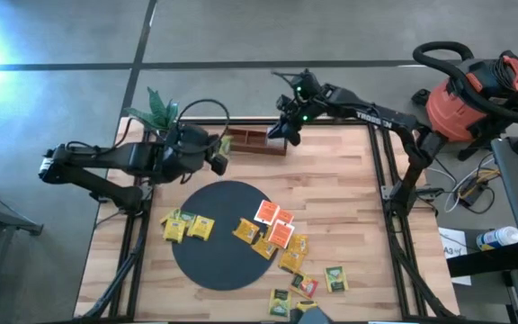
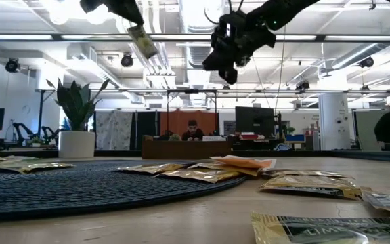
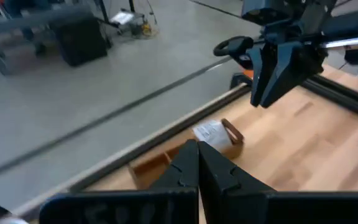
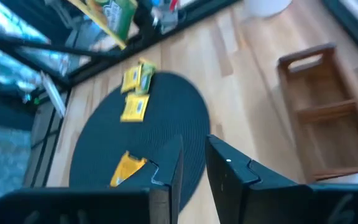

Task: Pick & Place Tea
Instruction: Put the yellow tea bag into the middle section of the wooden organizer

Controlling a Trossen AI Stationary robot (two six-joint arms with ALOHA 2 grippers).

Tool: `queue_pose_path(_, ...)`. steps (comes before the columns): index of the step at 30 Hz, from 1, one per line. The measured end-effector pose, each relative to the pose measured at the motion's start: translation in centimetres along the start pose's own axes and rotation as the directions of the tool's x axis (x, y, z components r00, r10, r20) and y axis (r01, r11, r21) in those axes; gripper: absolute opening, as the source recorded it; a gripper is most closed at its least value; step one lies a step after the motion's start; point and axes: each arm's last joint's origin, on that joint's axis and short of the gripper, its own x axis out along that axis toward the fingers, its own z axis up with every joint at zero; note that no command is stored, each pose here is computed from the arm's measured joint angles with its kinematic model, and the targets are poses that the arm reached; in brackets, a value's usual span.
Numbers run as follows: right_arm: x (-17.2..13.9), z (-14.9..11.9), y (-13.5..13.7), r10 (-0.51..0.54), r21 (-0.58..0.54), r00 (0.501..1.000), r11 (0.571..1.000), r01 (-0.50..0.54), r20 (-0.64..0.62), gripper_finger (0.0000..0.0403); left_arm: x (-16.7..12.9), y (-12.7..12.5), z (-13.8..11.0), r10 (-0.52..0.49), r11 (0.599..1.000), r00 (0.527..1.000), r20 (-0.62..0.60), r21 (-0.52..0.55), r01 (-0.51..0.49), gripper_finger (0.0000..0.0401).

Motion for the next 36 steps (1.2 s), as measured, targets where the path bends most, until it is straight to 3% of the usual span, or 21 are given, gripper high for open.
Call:
queue_pose_path(6, -2.3, 0.8, -0.2, -0.029, 0.025, 0.997, 0.999, 0.027, 0.077, 0.0068, 1.1, -0.3, 2.4, 0.01, 0.994, 1.0, 0.01, 0.111, -0.011, 0.0)
queue_pose_path(12, -3.5, 1.1, -1.0, -0.057, 0.05, 0.992, 0.997, 0.052, 0.108, 0.0068, 2.9, -0.3, 3.2, -0.017, 0.987, 0.999, -0.037, 0.157, 0.023, 0.0)
queue_pose_path(16, -4.3, 1.2, -0.7, -0.065, 0.023, 0.99, 0.998, 0.063, 0.125, 0.0068, 4.3, 0.4, 3.4, -0.041, 0.992, 0.996, -0.079, 0.115, 0.05, 0.0)
queue_pose_path(22, -4.9, 1.6, 1.6, -0.044, -0.175, 0.988, 0.982, 0.07, 0.147, 0.0068, 6.5, 2.0, 3.7, -0.125, 0.991, 0.979, -0.161, 0.031, 0.131, 0.0)
queue_pose_path(26, -5.1, 1.6, 2.0, -0.04, -0.232, 0.987, 0.97, 0.075, 0.153, 0.0068, 7.7, 2.7, 3.7, -0.179, 0.983, 0.962, -0.205, -0.006, 0.182, 0.0)
queue_pose_path(32, -5.2, 1.7, 2.1, -0.039, -0.246, 0.987, 0.966, 0.077, 0.158, 0.0068, 8.7, 2.5, 4.2, -0.372, 0.928, 0.907, -0.198, -0.081, 0.363, 0.0)
queue_pose_path(36, -5.1, 1.7, 2.2, -0.033, -0.285, 0.987, 0.955, 0.078, 0.159, 0.0068, 8.8, 2.3, 4.4, -0.405, 0.914, 0.894, -0.194, -0.09, 0.395, 0.0)
